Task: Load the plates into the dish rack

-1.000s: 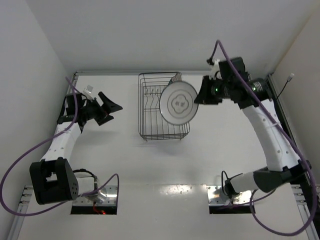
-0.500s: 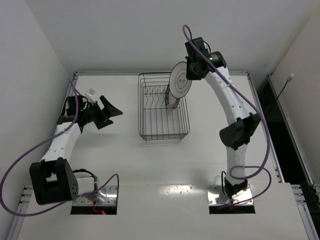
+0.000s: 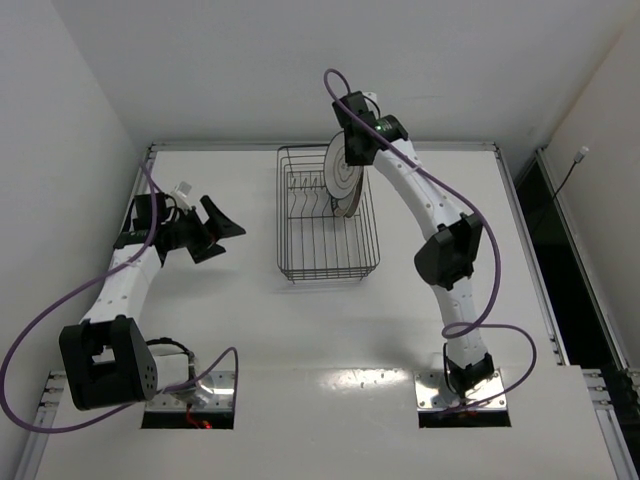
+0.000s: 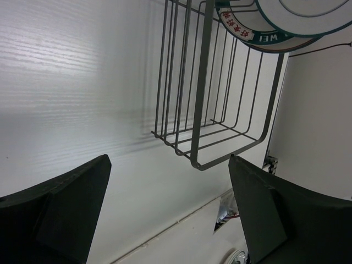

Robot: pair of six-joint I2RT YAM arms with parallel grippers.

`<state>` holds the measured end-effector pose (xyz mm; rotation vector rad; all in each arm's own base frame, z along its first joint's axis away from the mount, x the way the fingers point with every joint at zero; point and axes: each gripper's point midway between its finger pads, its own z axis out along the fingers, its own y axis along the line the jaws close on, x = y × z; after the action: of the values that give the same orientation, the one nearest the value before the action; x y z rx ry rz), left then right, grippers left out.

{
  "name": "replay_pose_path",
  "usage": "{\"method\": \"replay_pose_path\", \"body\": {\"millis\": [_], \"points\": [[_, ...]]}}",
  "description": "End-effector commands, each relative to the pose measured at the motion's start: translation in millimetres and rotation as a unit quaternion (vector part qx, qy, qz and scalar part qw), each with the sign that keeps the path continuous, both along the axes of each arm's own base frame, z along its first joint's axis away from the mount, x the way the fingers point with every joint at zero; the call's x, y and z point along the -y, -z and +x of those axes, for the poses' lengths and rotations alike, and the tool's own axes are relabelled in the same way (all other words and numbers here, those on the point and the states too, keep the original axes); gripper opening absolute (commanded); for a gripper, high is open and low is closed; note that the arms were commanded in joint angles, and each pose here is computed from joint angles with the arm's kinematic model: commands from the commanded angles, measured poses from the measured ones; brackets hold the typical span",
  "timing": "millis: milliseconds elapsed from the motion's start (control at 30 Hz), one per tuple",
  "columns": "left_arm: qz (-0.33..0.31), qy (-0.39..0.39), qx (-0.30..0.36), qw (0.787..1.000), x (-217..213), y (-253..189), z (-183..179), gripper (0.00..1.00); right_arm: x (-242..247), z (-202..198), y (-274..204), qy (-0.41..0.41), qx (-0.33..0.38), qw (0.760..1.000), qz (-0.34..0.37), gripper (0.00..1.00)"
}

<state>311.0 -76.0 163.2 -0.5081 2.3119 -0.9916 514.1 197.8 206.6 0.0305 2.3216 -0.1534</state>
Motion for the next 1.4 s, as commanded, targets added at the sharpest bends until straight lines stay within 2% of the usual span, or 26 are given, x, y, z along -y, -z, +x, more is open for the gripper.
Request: {"method": "replay_pose_path", "body": {"millis": [0, 500, 800, 1100, 1233, 1367], "points": [[0.009, -0.001, 0.024, 1.000, -4.6, -16.3, 2.3, 0.87, 10.7, 13.5, -16.2, 0.040, 0.045, 0.998, -0.021, 0.00], [0.009, 0.027, 0.017, 0.999, 8.7, -8.8, -6.2, 0.87, -13.4, -1.9, -60.0, 0.078, 0.144, 0.984, -0.074, 0.00], [0.002, 0.053, 0.018, 0.998, 23.0, -9.1, -9.2, 0.87, -15.3, -6.3, -23.5, 0.092, 0.116, 0.980, -0.135, 0.00], [-0.005, 0.059, 0.016, 0.998, 27.1, -2.7, -7.5, 0.87, -7.2, -15.4, -93.4, 0.112, 0.189, 0.971, -0.097, 0.00], [-0.011, 0.059, 0.014, 0.998, 28.3, -2.4, -6.2, 0.87, -6.7, -15.8, -102.5, 0.112, 0.197, 0.970, -0.091, 0.00], [-0.011, 0.059, 0.014, 0.998, 28.3, -2.4, -6.2, 0.87, -7.6, -14.6, -84.0, 0.107, 0.178, 0.972, -0.110, 0.00]]}}
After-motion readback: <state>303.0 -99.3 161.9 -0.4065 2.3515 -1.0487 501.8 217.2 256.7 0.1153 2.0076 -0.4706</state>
